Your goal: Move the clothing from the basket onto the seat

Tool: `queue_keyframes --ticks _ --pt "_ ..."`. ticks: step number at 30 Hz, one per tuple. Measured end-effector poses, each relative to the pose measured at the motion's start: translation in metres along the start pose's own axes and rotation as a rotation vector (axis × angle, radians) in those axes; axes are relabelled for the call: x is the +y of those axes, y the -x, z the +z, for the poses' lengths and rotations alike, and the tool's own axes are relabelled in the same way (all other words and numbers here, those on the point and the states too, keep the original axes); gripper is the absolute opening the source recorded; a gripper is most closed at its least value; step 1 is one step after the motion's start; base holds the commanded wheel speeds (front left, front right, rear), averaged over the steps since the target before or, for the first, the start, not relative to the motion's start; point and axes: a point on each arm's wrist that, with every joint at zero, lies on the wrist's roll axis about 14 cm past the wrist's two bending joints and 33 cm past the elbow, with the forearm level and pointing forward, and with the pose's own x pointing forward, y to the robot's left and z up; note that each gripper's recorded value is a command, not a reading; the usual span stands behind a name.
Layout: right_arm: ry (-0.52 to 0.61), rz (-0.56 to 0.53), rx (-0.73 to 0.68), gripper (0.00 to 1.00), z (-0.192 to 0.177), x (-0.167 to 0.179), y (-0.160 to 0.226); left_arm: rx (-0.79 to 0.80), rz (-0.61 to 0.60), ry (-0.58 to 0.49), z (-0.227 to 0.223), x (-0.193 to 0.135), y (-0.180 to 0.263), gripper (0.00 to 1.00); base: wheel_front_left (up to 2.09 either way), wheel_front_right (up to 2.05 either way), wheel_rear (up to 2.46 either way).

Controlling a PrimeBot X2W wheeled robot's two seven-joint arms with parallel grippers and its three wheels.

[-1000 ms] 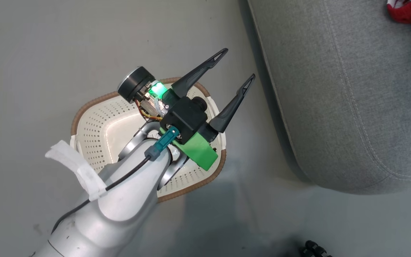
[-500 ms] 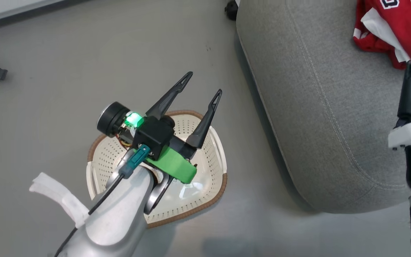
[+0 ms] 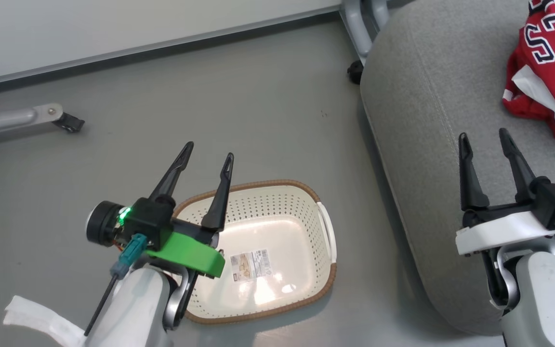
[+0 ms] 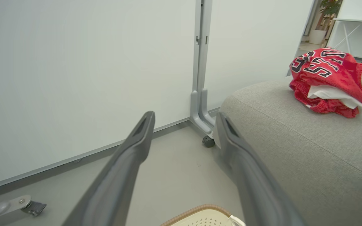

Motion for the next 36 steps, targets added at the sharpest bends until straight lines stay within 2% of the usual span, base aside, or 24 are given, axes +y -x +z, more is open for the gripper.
queue_keyframes --ticks 7,15,22,36 --pt "-0.042 0.133 -0.049 1.00 0.016 0.053 -0.003 -0.038 0.182 -0.020 0.020 0.045 0.038 1.00 0.00 0.00 0.00" --pt "-0.054 0.215 -0.093 1.00 0.034 0.085 0.007 -0.088 0.322 -0.054 0.042 0.075 0.078 1.00 0.00 0.00 0.00" --pt "-0.057 0.226 -0.108 1.00 0.043 0.089 0.025 -0.103 0.385 -0.064 0.048 0.083 0.105 1.00 0.00 0.00 0.00" --pt "-0.082 0.162 -0.059 1.00 0.031 0.068 0.054 -0.095 0.420 -0.061 0.044 0.081 0.126 1.00 0.00 0.00 0.00"
